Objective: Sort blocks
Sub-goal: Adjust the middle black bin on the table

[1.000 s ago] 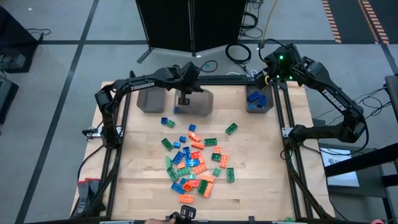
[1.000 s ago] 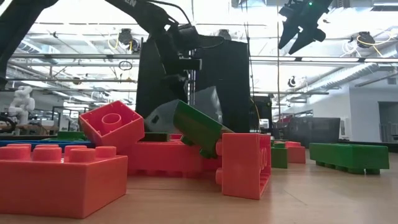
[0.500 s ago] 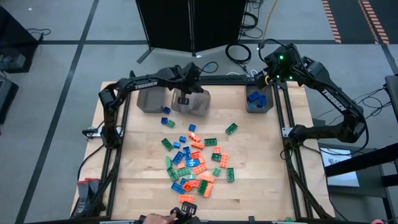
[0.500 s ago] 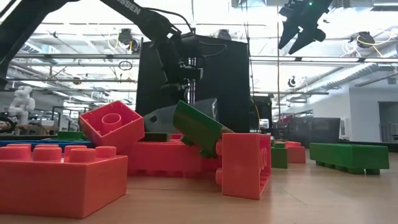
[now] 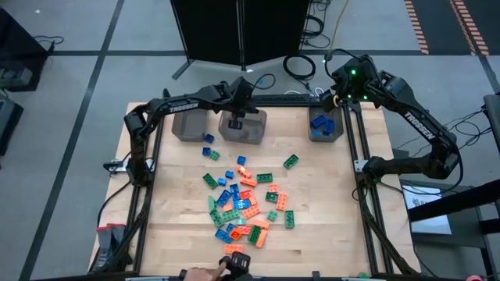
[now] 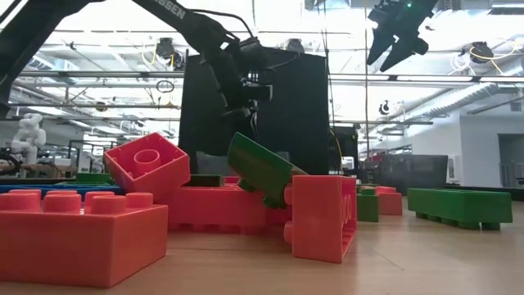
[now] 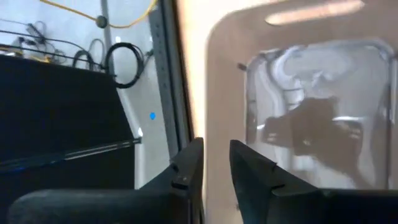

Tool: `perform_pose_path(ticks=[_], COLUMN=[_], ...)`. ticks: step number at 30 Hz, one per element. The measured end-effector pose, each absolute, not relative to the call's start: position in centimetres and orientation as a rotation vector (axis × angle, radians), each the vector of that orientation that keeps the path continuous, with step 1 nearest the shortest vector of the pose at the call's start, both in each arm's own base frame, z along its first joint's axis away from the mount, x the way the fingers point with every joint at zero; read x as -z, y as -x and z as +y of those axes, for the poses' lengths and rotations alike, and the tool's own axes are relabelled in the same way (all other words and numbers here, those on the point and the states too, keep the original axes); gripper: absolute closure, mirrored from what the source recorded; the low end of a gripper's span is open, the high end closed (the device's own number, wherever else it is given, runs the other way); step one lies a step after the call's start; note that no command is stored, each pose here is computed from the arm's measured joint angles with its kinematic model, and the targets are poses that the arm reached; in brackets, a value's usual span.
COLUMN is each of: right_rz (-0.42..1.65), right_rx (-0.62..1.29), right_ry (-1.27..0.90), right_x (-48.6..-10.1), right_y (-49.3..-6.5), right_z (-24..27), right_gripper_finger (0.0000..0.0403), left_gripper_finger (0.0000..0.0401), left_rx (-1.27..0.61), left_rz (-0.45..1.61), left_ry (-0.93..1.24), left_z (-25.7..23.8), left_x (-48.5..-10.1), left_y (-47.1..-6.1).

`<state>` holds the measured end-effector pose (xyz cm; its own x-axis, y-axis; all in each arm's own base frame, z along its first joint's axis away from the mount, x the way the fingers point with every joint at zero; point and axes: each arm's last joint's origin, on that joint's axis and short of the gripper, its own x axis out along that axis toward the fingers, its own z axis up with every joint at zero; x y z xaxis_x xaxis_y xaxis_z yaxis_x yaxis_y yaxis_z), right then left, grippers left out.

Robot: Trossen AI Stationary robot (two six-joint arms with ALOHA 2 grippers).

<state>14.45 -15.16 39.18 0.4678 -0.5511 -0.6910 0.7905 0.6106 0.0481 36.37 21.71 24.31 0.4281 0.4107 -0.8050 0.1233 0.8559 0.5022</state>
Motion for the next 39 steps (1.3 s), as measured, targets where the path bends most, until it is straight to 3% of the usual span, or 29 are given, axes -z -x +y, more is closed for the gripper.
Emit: perform_pose_path(ticks=[4, 10, 17, 21, 31, 34, 39], right_rz=[0.690, 0.683, 0.691, 0.797, 0.927, 0.921, 0.894], right_rx=[0.846, 0.776, 0.454, 0.247, -0.007, -0.050, -0.093], right_ry=[-0.384, -0.348, -0.246, -0.150, -0.100, -0.059, 0.011], right_x=[-39.2, -39.3, -37.5, -33.3, -27.5, -27.3, -28.5], right_y=[-14.5, -14.7, -17.3, -19.4, -25.5, -28.2, -32.5], right_z=[-15.2, -15.1, -13.6, -11.4, -7.4, -6.2, -4.5], right_gripper_finger=[0.0134, 0.0133, 0.0133, 0.0133, 0.0133, 0.0133, 0.0133], left_gripper_finger=[0.0289, 0.0281, 0.0281, 0.0281, 0.0281, 0.0281, 0.0281], left_rx=[-0.306, -0.287, 0.135, 0.081, -0.133, -0.171, -0.205], left_rz=[1.123, 0.988, 0.558, 0.539, 0.439, 0.474, 0.673], left_ry=[-0.575, -0.518, -0.037, -0.023, 0.039, 0.055, 0.116], left_z=[21.8, 18.0, 11.2, 7.1, 0.7, -0.1, -1.3], left_x=[-26.6, -35.6, -46.1, -48.9, -50.4, -48.8, -43.0], left_y=[-37.0, -36.4, -28.7, -23.6, -15.9, -15.4, -17.1])
